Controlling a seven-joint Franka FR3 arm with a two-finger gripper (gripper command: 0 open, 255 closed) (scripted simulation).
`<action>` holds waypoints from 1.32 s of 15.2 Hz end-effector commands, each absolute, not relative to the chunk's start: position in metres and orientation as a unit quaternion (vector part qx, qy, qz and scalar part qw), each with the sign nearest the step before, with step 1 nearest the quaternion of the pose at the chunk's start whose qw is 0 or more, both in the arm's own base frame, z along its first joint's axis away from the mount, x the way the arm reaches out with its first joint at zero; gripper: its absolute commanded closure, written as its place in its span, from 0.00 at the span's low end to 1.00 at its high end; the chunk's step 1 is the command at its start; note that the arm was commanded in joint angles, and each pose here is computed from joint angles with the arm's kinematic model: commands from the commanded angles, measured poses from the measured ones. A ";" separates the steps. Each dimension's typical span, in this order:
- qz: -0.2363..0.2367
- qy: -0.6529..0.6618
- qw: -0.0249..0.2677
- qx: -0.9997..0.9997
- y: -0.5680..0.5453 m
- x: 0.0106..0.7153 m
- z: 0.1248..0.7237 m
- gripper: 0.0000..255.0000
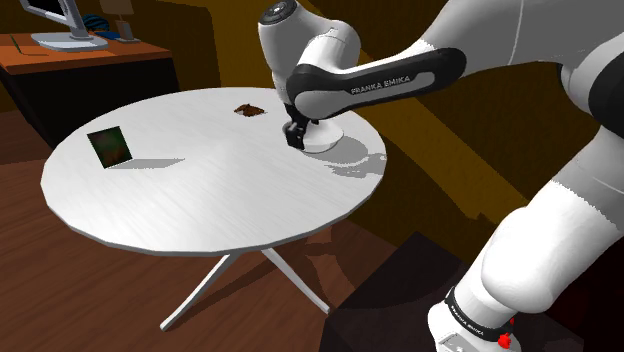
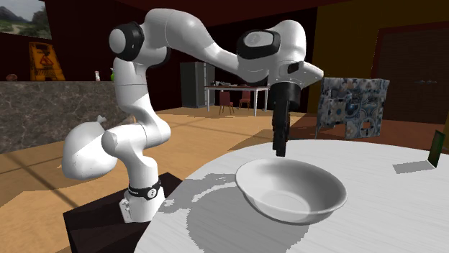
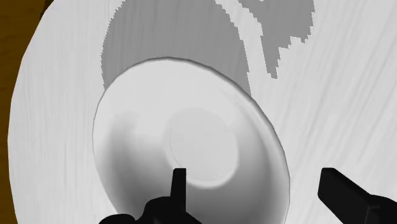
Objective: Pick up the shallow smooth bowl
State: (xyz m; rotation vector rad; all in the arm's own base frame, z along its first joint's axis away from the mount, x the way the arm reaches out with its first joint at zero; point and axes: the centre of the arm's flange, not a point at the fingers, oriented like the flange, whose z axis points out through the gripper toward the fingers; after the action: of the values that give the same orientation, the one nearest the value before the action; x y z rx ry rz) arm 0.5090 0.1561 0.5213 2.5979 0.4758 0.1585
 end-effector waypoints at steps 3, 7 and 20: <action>0.061 0.183 0.260 0.946 0.168 0.524 0.503 0.00; 0.061 0.183 0.260 0.946 0.168 0.524 0.482 0.00; 0.061 0.183 0.260 0.946 0.168 0.524 0.474 1.00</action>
State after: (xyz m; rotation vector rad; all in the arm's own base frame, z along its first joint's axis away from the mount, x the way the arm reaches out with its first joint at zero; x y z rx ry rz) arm 0.5238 0.1676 0.4746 2.5629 0.4971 0.1681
